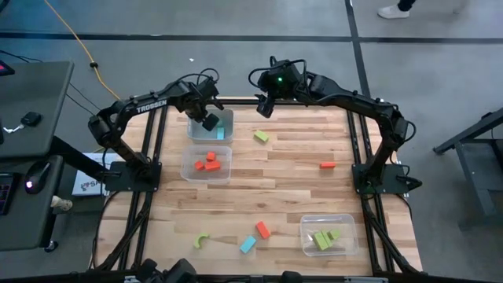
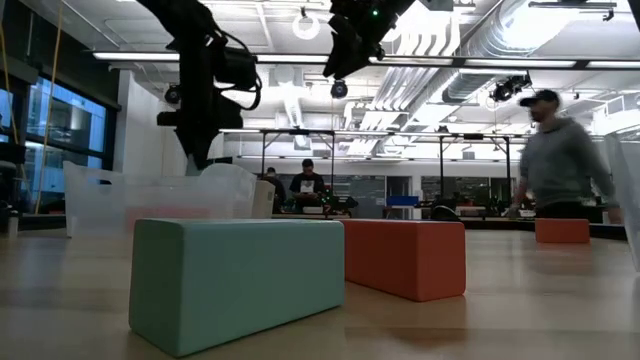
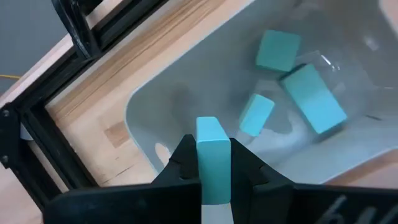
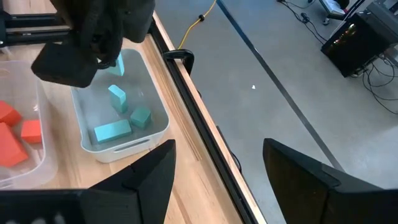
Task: Sort & place blocks by color
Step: Put the blue block into the gray bin
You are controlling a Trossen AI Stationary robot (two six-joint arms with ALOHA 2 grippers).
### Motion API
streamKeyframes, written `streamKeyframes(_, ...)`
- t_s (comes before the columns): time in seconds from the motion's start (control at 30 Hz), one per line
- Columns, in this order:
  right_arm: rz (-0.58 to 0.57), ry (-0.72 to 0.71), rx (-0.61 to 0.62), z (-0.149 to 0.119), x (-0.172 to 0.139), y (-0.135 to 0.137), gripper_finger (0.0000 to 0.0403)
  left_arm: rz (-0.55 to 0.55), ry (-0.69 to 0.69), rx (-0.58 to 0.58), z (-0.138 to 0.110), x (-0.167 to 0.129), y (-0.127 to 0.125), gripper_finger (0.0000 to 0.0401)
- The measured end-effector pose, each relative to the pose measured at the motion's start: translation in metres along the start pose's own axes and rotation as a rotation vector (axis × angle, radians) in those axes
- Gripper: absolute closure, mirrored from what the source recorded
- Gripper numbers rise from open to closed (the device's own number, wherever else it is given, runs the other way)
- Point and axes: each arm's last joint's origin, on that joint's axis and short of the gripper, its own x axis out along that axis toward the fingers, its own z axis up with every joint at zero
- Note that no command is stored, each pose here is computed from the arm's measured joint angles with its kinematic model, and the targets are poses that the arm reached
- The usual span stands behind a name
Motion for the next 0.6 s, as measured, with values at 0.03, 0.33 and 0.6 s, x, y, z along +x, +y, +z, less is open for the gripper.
streamKeyframes(0.03,0.0,0.0,0.0,0.0,0.0,0.0,0.0171,0.001,0.001,-0.007,0.0,0.002,0.002,0.0394)
streamKeyframes(0.33,0.0,0.0,0.0,0.0,0.0,0.0,0.0171,-0.013,0.044,-0.031,0.004,0.03,0.007,0.0393)
streamKeyframes(0.6,0.001,0.0,0.0,0.0,0.0,0.0,0.0171,-0.023,0.067,-0.017,0.009,0.049,0.001,0.0393)
